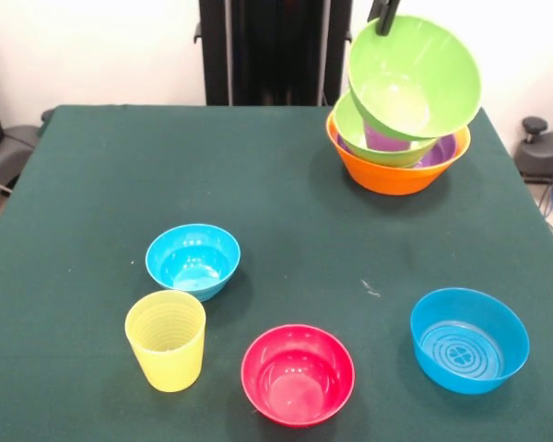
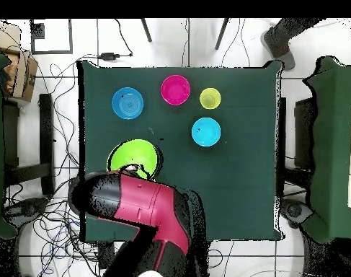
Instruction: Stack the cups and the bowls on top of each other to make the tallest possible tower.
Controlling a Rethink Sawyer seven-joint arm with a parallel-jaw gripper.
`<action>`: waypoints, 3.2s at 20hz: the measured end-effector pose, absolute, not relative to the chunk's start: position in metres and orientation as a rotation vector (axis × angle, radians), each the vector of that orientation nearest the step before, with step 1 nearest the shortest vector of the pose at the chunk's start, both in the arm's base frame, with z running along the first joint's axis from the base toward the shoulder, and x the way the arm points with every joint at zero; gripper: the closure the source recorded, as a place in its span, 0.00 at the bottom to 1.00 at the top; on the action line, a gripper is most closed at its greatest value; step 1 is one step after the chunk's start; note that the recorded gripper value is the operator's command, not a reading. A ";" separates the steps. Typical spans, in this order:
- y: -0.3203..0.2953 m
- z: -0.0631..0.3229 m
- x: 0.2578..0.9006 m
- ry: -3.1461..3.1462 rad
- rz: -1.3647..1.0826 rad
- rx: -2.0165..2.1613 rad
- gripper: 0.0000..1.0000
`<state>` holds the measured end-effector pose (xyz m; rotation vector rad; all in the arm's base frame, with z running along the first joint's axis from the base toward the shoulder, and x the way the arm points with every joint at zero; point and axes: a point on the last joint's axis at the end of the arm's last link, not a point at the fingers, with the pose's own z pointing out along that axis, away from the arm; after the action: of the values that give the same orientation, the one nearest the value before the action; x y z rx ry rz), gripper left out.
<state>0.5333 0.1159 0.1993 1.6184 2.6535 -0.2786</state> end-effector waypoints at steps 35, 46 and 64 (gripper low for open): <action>-0.005 0.208 0.523 2.414 -0.221 1.900 0.00; -0.087 0.148 0.542 2.345 -0.291 1.909 0.00; -0.057 0.092 0.619 2.474 -0.338 1.626 0.00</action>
<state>0.6189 -0.0575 0.0924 1.6256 2.4744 -0.3379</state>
